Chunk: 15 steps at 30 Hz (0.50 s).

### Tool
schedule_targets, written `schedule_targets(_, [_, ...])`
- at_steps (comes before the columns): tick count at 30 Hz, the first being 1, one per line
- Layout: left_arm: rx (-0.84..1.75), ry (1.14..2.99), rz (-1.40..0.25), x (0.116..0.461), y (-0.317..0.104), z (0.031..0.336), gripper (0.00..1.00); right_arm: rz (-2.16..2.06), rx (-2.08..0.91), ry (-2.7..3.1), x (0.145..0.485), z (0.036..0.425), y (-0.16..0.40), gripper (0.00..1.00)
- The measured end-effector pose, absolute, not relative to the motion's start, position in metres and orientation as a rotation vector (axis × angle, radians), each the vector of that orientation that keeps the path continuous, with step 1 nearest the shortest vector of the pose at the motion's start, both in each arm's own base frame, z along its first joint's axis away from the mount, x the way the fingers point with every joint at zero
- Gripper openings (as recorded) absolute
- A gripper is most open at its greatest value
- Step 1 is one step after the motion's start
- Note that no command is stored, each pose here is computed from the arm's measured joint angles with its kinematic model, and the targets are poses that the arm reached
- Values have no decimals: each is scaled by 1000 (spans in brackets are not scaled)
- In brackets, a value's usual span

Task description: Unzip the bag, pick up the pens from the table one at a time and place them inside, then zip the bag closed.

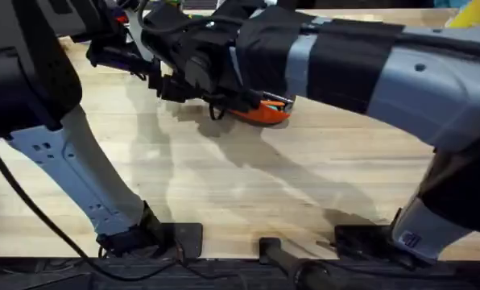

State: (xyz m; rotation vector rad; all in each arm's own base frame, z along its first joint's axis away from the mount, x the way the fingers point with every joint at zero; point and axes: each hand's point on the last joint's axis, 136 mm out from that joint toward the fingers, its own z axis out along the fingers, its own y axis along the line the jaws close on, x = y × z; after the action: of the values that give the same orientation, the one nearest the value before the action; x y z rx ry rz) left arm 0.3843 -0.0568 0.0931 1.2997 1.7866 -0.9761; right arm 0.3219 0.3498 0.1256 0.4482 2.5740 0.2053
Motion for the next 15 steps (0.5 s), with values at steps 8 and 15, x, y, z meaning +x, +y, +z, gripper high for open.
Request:
schedule_targets(8, [1300,1788,-976,384,-57,93,992,198,464,2557,328,127,346,992])
schedule_targets(15, [1300,1788,-976,384,-57,93,993,194,492,2547,336,127,339,992])
